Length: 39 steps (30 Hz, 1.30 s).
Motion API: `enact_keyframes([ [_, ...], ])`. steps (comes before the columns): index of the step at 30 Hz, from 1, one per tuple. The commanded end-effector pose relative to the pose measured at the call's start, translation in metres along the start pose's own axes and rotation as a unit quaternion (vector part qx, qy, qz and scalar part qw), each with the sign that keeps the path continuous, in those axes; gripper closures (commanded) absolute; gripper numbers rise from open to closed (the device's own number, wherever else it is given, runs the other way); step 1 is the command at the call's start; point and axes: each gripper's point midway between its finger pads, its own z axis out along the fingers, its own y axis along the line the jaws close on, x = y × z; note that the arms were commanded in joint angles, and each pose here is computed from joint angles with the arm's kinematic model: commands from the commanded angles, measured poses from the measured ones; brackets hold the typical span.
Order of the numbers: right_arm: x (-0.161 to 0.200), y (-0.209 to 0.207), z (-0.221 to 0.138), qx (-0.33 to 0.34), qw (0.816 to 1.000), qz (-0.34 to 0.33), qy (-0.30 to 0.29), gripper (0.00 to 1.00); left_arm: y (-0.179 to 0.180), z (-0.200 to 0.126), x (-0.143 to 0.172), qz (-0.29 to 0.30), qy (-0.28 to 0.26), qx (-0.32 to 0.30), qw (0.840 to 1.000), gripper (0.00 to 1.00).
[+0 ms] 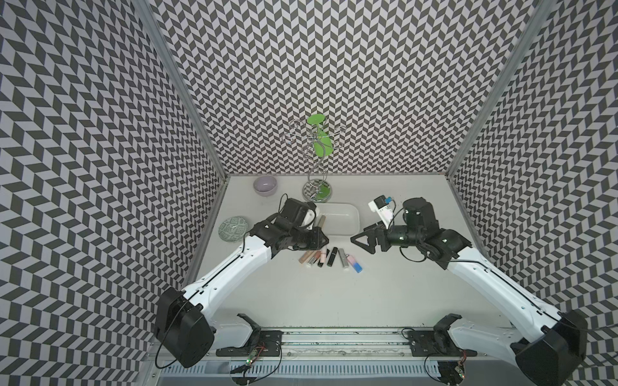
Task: Put the lipstick into the storage box
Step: Pick up the lipstick at the center of the board.
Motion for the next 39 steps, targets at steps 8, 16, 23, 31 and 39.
enact_keyframes([
  [8,-0.068,0.087,-0.044,-0.202,0.978,-0.003,-0.051,0.00,-0.088,-0.057,-0.072,0.078,-0.077,0.239,0.965,0.92],
  [16,-0.064,0.086,-0.038,-0.230,0.972,0.024,-0.040,0.05,-0.120,-0.076,-0.076,0.100,-0.082,0.313,0.941,0.91],
  [23,-0.058,0.088,-0.022,-0.243,0.969,0.033,-0.017,0.17,-0.147,-0.089,-0.071,0.112,-0.076,0.365,0.921,0.91],
  [31,-0.058,0.101,-0.002,-0.264,0.964,0.034,-0.002,0.36,-0.156,-0.091,-0.066,0.120,-0.069,0.377,0.916,0.91],
  [39,-0.062,0.112,0.003,-0.279,0.960,0.030,-0.007,0.53,-0.155,-0.091,-0.060,0.121,-0.067,0.375,0.917,0.91],
])
